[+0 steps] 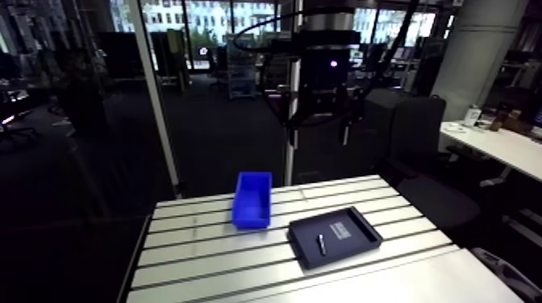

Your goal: Pick up the M10 bolt from the tray and put it into the blue bin.

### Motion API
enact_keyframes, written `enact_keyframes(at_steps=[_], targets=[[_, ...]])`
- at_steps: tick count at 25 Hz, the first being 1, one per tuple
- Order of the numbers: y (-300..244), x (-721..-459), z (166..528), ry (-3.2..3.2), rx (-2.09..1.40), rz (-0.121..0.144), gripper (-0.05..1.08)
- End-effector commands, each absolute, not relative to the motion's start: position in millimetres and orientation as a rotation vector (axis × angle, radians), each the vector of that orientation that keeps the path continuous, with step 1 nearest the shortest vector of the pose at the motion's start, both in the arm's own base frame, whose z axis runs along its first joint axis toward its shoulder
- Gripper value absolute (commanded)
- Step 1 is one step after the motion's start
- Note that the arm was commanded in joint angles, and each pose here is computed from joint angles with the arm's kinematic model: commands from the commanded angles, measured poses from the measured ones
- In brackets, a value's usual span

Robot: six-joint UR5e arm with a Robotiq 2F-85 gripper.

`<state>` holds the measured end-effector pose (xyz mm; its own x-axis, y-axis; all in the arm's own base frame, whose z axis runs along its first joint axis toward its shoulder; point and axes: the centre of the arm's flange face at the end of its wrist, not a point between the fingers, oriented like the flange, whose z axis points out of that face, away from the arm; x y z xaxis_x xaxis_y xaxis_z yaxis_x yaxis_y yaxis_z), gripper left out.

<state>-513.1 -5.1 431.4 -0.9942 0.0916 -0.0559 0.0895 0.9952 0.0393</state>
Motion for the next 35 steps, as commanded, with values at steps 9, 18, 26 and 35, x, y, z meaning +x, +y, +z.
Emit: enact_keyframes(at_steps=[9, 18, 26, 35], targets=[[28.5, -518.2, 348.8, 3.046, 0.153, 0.038, 0.02], [38.7, -512.1, 300.9, 3.021, 0.143, 0.025, 0.02], [41.8, -516.5, 269.2, 3.026, 0.149, 0.027, 0.02], [42.7, -516.7, 238.6, 3.029, 0.153, 0.029, 0.01]])
